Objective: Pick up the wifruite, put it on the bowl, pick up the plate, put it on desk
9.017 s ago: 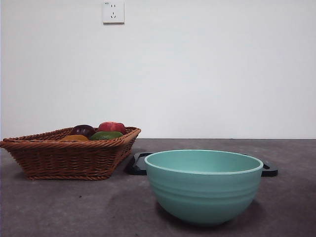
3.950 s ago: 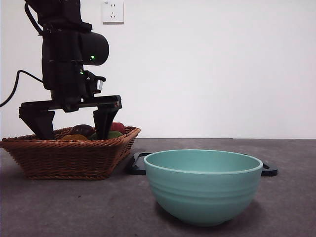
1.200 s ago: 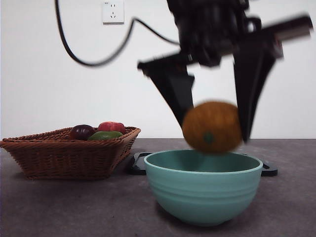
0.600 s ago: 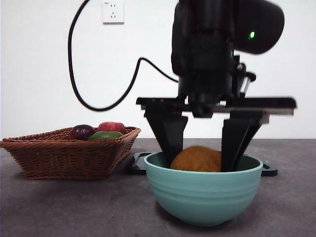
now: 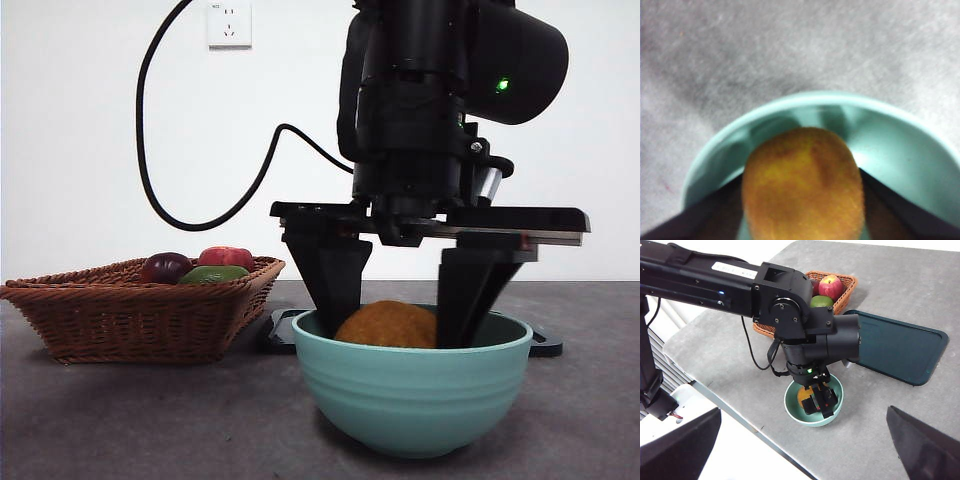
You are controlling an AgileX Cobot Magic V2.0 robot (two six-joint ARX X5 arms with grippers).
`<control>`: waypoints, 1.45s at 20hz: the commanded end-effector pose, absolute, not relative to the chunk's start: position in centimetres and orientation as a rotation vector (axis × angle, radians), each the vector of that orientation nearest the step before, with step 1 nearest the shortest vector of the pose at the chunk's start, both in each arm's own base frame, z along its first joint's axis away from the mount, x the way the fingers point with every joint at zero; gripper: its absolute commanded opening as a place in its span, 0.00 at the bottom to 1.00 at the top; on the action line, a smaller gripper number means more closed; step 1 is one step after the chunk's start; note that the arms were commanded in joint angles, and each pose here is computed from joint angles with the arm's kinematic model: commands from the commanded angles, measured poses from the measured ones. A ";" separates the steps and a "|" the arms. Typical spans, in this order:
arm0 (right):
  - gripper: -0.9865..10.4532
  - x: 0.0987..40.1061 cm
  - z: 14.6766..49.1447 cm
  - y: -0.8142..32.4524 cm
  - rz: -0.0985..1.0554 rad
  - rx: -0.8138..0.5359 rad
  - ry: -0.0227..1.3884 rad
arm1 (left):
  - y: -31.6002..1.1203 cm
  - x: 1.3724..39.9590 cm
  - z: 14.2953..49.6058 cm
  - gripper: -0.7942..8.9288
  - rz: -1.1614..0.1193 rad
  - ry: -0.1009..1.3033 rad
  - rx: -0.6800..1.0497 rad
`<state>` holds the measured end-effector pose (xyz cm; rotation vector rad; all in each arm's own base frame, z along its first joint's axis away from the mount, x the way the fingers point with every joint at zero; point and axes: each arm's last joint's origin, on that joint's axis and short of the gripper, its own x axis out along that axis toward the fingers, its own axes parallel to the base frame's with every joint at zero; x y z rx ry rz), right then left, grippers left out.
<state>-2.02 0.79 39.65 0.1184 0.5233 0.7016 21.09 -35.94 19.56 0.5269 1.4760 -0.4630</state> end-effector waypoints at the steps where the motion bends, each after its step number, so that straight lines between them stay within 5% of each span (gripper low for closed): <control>1: 0.59 -2.4 40.1 0.7 0.708 0.101 0.498 | -36.7 20.9 19.4 0.51 -0.487 1.464 0.545; 6: 0.59 -2.4 40.1 0.7 0.708 0.100 0.495 | -36.6 20.8 20.7 0.51 -0.507 1.440 0.537; 12: 0.59 -2.3 40.2 0.7 0.709 0.099 0.484 | -35.2 19.6 26.6 0.55 -0.564 1.303 0.504; 21: 0.59 -2.3 40.2 0.7 0.709 0.097 0.482 | -27.6 15.3 38.7 0.61 -0.717 1.043 0.407; 29: 0.59 -2.2 40.2 0.6 0.662 0.086 0.481 | -21.6 12.1 42.9 0.69 -0.760 0.978 0.431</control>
